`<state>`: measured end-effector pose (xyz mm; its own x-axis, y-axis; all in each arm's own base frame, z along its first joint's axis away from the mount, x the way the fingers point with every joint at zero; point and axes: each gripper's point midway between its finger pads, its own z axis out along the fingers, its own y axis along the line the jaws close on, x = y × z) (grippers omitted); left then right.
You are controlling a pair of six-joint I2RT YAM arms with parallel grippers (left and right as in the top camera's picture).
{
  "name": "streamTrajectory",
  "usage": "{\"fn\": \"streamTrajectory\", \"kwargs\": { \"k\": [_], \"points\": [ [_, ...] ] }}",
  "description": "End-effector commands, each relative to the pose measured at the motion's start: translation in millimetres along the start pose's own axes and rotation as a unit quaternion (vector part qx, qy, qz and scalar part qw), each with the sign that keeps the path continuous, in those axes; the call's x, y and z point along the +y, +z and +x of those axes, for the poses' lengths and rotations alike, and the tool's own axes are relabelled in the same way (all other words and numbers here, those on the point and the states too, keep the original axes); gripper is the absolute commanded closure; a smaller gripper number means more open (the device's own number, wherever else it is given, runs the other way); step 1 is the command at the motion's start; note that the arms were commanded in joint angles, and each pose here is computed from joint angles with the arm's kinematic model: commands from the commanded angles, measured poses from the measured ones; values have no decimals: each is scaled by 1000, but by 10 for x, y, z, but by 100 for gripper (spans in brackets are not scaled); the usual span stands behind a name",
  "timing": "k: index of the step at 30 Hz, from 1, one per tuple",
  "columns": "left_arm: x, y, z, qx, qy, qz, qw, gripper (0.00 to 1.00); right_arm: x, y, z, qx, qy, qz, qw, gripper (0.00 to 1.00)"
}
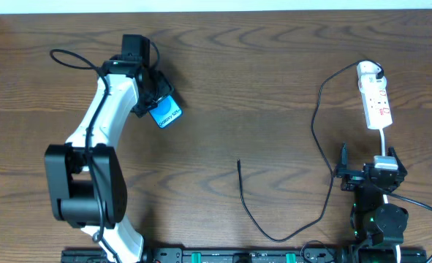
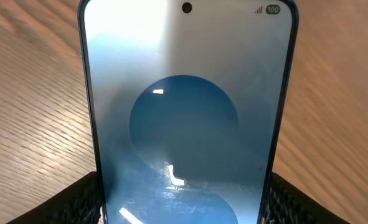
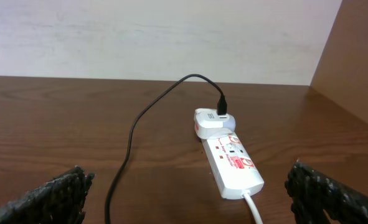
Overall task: Plug charger to phone and switch on socket
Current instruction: 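Lift the phone upright with the left gripper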
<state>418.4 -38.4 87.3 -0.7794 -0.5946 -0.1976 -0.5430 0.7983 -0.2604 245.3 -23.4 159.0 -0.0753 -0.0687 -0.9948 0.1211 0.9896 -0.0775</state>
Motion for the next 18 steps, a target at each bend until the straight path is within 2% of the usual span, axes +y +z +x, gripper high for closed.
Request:
{"fn": "streamTrajectory", "kwargs": {
  "k": [1, 8, 18],
  "points": [
    [-217, -259, 66, 16, 5, 69, 997, 93, 6, -3, 0, -1, -6, -1, 1000, 1],
    [-492, -482, 231, 76, -9, 168, 983, 93, 6, -3, 0, -1, -7, -1, 1000, 1],
    [-851, -854, 479, 205, -65, 308, 927, 93, 6, -3, 0, -1, -7, -1, 1000, 1]
  ]
}}
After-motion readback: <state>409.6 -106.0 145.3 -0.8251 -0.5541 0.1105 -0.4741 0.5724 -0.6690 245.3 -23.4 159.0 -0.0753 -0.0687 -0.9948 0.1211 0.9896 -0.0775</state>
